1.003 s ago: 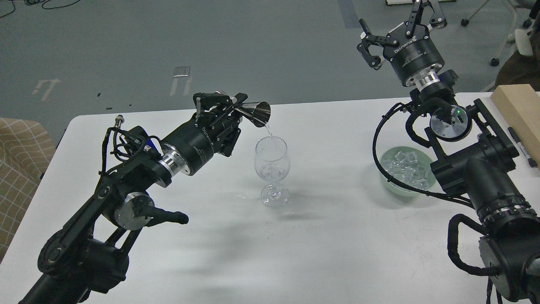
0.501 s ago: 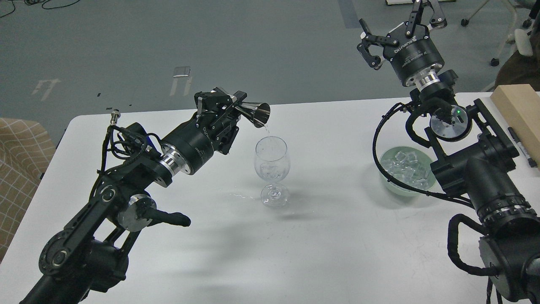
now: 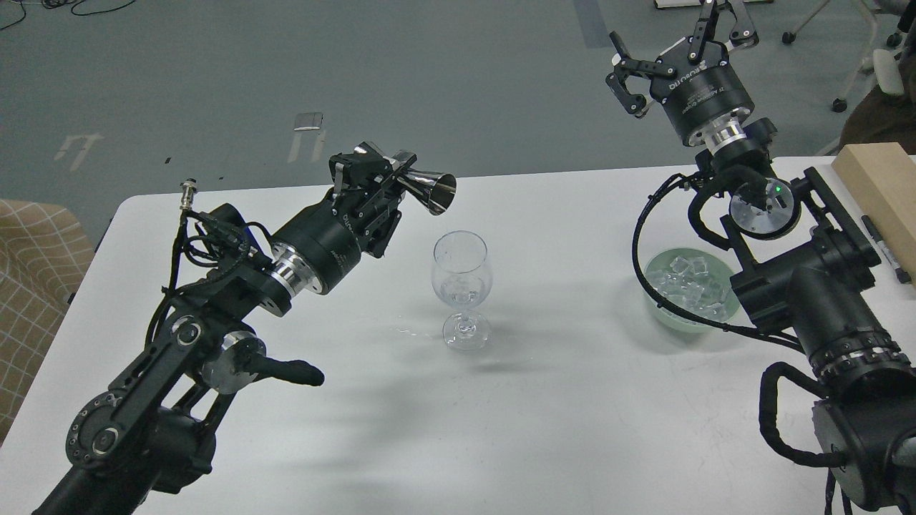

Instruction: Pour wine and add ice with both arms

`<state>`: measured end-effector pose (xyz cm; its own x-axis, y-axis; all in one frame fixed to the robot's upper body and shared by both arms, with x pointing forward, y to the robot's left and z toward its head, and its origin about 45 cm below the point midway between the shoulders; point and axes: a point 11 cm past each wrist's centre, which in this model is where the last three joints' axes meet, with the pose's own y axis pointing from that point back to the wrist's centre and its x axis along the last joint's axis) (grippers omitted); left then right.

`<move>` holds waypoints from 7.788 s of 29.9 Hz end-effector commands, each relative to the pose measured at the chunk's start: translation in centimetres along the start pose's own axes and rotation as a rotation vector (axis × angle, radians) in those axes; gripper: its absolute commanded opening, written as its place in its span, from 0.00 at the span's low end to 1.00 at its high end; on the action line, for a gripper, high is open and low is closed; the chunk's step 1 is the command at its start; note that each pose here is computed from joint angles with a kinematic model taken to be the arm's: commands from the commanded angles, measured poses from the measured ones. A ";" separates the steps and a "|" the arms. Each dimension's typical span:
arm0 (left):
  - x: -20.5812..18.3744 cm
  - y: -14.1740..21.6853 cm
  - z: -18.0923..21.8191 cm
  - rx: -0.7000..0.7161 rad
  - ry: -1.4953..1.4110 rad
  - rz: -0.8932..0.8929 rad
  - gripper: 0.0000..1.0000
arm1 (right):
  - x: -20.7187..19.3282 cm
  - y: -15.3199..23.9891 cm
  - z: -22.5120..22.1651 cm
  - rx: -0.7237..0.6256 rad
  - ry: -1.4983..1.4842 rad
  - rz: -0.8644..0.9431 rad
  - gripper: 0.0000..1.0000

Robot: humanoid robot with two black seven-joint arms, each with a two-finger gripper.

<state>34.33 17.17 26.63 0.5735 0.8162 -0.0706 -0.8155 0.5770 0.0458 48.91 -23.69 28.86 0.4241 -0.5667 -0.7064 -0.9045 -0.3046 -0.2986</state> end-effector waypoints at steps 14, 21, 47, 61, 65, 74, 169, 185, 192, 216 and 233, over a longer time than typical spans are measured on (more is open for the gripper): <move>-0.5 0.0 0.4 -0.016 -0.049 -0.006 0.17 | -0.1 -0.1 0.0 0.000 0.001 -0.003 1.00; -0.4 0.0 0.4 -0.016 -0.059 -0.002 0.17 | -0.1 -0.1 0.0 0.000 0.001 -0.003 1.00; 3.0 1.3 0.0 0.035 0.599 0.085 0.18 | -0.1 -0.1 0.1 -0.007 0.004 -0.003 1.00; 9.9 5.5 -0.8 -0.049 0.807 0.293 0.18 | -0.1 0.0 0.1 -0.007 0.002 -0.001 1.00; 11.7 6.6 -1.1 -0.077 0.875 0.349 0.19 | -0.1 0.0 0.1 -0.007 0.002 -0.001 1.00; 15.9 8.9 -3.2 -0.163 1.082 0.469 0.20 | -0.1 0.0 0.1 -0.007 0.002 -0.001 1.00; 20.9 17.2 -9.2 -0.332 1.097 0.420 0.98 | -0.3 -0.2 -0.1 -0.002 0.003 -0.007 1.00; 24.0 17.4 9.0 -0.346 0.605 0.209 0.98 | -0.4 -0.3 -0.1 -0.004 0.004 -0.012 1.00; 22.7 13.0 13.2 -0.377 0.523 0.101 0.98 | -0.5 -0.3 0.0 -0.007 0.006 -0.015 1.00; 19.0 5.0 7.6 -0.285 0.619 0.020 0.98 | -1.5 -0.8 0.6 -0.036 0.025 -0.045 1.00; 18.8 4.8 8.4 -0.293 0.605 0.005 0.98 | -0.7 0.8 -3.4 -0.292 0.472 -0.114 1.00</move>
<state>41.81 35.50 33.72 0.4924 0.6070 -0.6237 -0.8551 0.4708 -0.2169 48.30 -24.45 31.40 0.5563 -0.7452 -0.3677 -0.8283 -0.5329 -0.1730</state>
